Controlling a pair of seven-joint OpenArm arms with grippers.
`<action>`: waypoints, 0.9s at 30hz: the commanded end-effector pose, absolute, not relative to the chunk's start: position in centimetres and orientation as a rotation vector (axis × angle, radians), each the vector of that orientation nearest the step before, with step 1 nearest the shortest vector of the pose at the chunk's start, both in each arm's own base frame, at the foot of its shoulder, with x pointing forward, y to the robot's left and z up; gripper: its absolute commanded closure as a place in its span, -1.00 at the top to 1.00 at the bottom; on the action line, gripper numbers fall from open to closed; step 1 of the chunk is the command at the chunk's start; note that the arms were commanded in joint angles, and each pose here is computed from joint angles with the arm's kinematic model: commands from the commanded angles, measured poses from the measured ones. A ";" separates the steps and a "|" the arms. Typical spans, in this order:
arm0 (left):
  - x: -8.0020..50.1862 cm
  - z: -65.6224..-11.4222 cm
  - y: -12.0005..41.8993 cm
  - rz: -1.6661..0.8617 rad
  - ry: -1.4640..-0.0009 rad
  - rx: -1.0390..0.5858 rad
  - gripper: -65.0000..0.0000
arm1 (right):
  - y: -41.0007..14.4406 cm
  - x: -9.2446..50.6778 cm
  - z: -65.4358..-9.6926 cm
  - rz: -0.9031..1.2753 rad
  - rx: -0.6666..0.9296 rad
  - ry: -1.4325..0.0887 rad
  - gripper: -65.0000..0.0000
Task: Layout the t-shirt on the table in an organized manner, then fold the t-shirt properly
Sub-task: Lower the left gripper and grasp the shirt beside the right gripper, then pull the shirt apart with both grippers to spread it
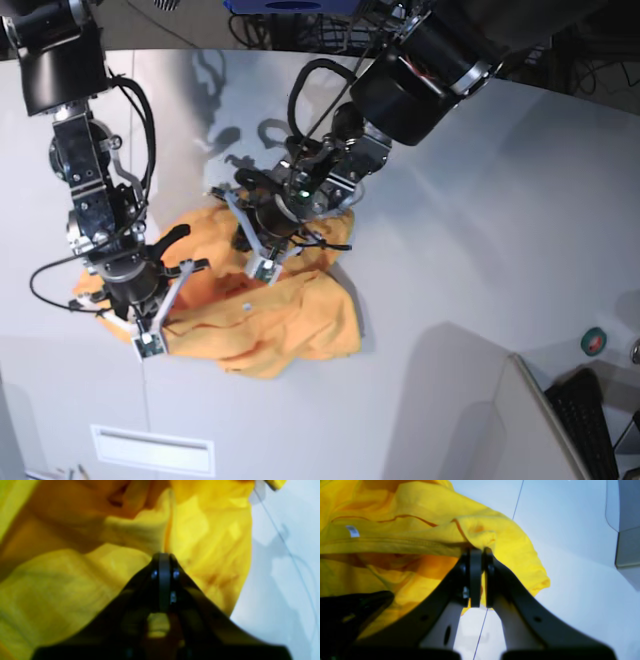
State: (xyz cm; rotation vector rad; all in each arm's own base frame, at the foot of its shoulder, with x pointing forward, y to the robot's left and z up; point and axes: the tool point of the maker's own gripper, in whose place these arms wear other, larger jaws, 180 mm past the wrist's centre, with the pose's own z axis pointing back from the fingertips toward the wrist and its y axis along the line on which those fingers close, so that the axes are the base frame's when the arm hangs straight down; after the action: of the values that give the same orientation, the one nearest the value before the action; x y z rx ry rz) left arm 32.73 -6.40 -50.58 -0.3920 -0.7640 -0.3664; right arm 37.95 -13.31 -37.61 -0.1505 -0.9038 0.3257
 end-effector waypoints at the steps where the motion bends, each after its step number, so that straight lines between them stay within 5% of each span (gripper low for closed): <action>1: 31.6 -53.2 -1.3 -0.331 -0.673 -0.267 -1.00 | -13.4 38.7 -35.7 0.325 -0.159 -0.969 -1.00; 16: 29.8 -49.6 22.2 -0.087 -0.795 0.031 -1.00 | -11.6 39.5 -33.2 0.300 -0.127 -0.982 -1.00; 27: 31.6 -46.3 20.3 -0.096 -0.813 -0.013 -1.00 | -22.9 39.0 -42.1 -0.008 -0.216 -0.682 -1.00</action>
State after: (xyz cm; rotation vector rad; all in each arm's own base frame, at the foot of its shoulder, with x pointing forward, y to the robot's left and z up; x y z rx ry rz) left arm 30.52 19.61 -47.58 -0.0310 -0.7681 -0.0922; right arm 37.54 -22.41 -43.77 -0.1994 -0.6227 -0.0027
